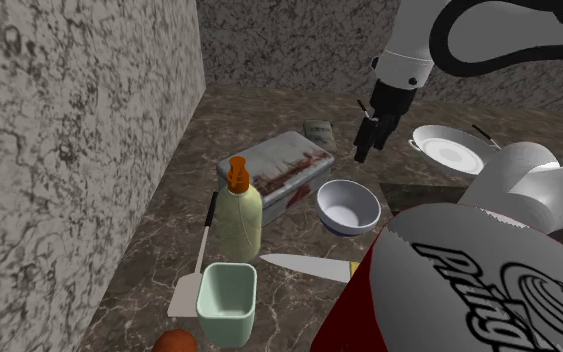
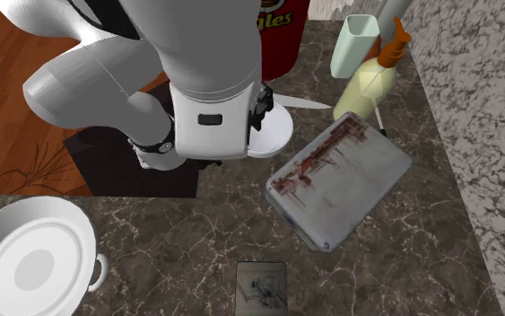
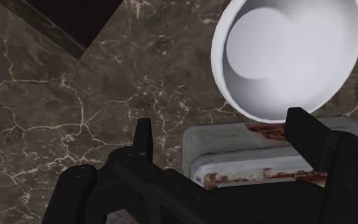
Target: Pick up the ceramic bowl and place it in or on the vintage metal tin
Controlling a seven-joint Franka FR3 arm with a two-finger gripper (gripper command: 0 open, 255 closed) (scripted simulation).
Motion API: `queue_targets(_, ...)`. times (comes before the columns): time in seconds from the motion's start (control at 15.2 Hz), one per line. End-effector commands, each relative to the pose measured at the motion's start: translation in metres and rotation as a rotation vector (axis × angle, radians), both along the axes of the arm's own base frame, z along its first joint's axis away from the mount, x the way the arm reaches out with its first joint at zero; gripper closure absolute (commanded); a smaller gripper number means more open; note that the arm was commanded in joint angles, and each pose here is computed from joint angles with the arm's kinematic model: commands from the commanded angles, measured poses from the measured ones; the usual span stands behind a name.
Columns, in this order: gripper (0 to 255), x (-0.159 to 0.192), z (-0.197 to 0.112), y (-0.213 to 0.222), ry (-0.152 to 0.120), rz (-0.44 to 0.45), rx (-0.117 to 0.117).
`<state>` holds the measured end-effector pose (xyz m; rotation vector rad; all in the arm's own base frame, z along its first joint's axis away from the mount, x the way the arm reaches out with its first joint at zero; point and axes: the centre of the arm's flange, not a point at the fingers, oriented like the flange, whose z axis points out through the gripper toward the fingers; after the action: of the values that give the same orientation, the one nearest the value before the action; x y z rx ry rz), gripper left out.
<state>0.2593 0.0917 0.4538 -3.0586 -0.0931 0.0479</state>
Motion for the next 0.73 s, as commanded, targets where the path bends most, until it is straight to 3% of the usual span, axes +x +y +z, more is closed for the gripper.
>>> queue_targets(0.0, 0, -0.008, -0.020, 0.012, -0.002, 0.003, 0.000)
queue_targets(0.66, 0, -0.019, -0.079, 0.024, -0.003, 0.006, 0.000)
